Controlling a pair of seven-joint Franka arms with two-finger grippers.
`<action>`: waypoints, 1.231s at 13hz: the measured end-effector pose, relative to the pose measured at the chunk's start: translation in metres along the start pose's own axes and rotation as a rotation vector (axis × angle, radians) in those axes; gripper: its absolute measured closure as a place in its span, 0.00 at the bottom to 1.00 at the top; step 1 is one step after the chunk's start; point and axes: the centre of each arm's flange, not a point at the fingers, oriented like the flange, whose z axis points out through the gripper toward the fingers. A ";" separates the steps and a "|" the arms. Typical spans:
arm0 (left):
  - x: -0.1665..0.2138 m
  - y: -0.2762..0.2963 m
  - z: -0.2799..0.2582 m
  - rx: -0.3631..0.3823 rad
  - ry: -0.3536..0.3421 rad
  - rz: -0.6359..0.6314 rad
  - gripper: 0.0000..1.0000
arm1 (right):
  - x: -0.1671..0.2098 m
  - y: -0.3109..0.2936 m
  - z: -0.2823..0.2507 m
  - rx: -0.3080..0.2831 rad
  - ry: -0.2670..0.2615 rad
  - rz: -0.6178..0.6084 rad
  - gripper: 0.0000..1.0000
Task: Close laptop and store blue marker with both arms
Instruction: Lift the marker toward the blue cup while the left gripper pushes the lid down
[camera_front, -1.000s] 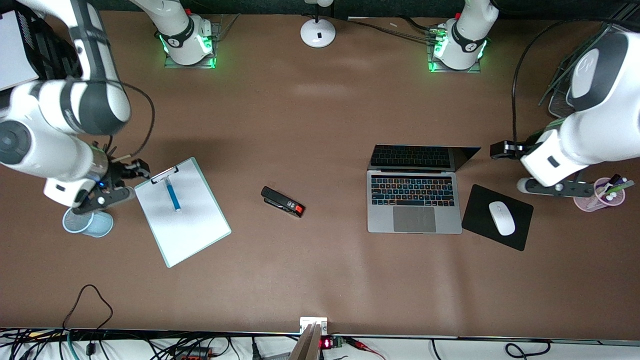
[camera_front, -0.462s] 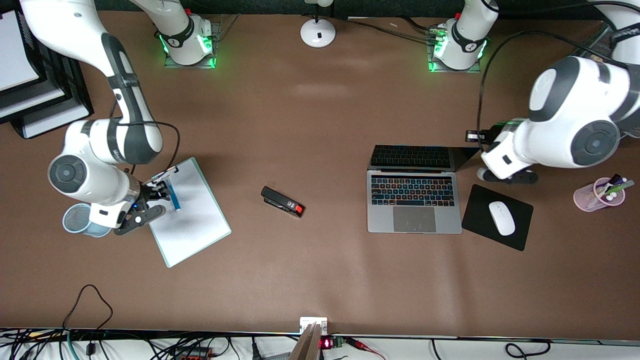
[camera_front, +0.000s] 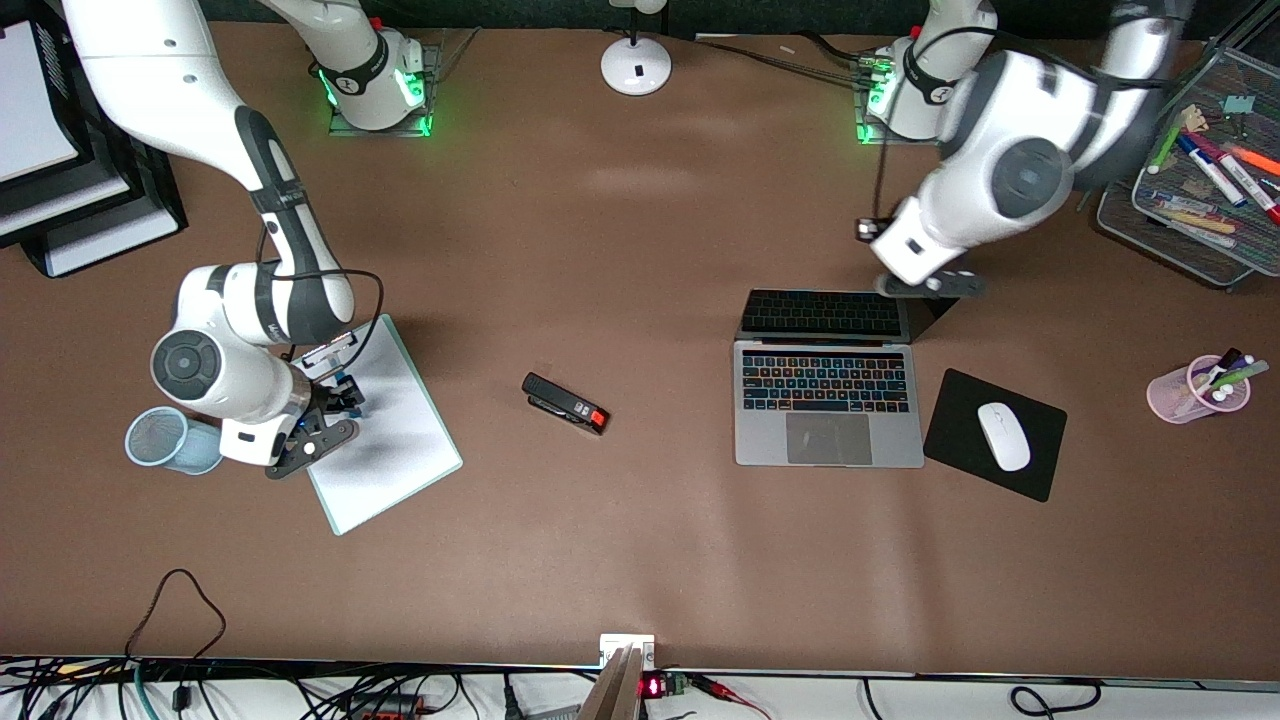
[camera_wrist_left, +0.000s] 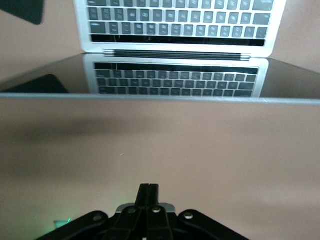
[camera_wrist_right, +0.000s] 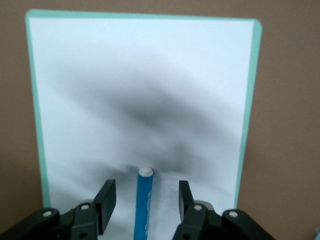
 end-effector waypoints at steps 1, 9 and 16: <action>-0.002 0.005 0.010 -0.002 0.032 0.004 0.99 | -0.002 -0.001 0.010 0.001 -0.004 -0.001 0.45; 0.040 0.002 0.047 -0.110 0.279 0.017 0.99 | -0.006 -0.002 0.043 0.012 -0.031 -0.004 0.61; 0.086 -0.003 0.035 -0.144 0.359 0.048 0.99 | -0.002 0.000 0.033 0.004 -0.012 -0.002 0.83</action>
